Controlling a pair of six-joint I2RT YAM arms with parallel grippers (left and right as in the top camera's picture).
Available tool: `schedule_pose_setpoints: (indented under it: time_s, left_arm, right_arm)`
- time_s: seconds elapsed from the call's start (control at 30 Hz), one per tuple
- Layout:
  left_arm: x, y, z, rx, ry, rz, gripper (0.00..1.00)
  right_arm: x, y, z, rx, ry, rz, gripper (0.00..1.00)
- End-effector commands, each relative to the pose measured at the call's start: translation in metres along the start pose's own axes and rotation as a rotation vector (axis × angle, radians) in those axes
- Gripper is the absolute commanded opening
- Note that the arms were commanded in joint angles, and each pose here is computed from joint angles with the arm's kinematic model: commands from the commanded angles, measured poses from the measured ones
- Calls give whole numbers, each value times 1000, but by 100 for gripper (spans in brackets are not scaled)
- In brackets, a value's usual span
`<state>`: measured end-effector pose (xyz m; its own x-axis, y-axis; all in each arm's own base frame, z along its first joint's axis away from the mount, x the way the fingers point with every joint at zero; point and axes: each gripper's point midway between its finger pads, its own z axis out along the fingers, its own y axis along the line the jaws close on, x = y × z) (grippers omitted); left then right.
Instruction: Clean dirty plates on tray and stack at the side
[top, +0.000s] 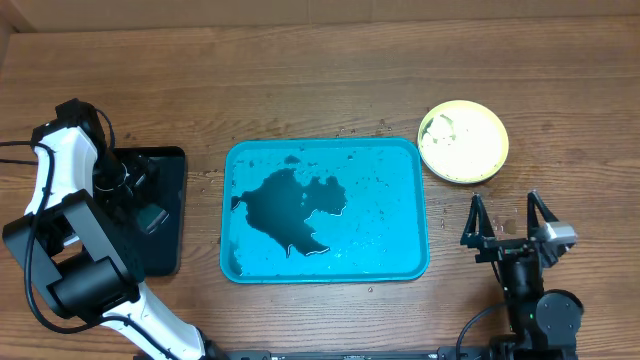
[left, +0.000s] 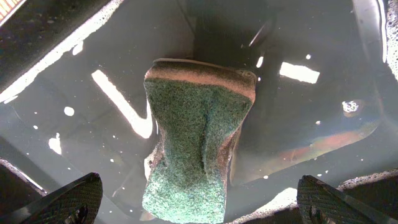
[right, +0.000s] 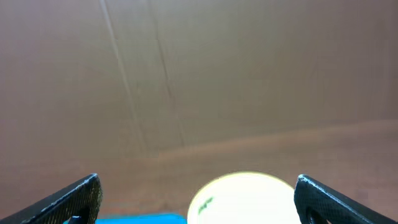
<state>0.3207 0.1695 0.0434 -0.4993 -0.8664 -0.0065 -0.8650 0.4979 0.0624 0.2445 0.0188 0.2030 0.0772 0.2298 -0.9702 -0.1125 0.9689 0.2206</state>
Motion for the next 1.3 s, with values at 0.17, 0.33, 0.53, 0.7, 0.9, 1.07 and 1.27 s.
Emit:
schedule_pose_setpoints:
  time_s: [0.17,0.33,0.53,0.7,0.9,1.07,1.27]
  left_arm:
    - [-1,-1,-11,18,-25,7,100]
    - [-2,-1,-11,18,-26,6,100]
    - [-1,-2,-11,18,-26,7,100]
    - [-2,-1,-11,18,-26,6,100]
    - [-2,-1,-11,18,-25,6,100]
    - [-1,-2,-11,18,-26,7,100]
    - [-2,-1,-11,18,-25,6,100]
  right_arm:
    - [31,-11,-2,49,116,-6,100]
    - [32,-11,-2,49,117,-5,100]
    - [32,-11,-2,49,117,-5,100]
    - [32,-11,-2,49,117,-5,100]
    - [32,-11,-2,49,117,-5,100]
    - [32,-11,-2,49,117,-5,100]
    - [32,-11,-2,49,117,-5,100]
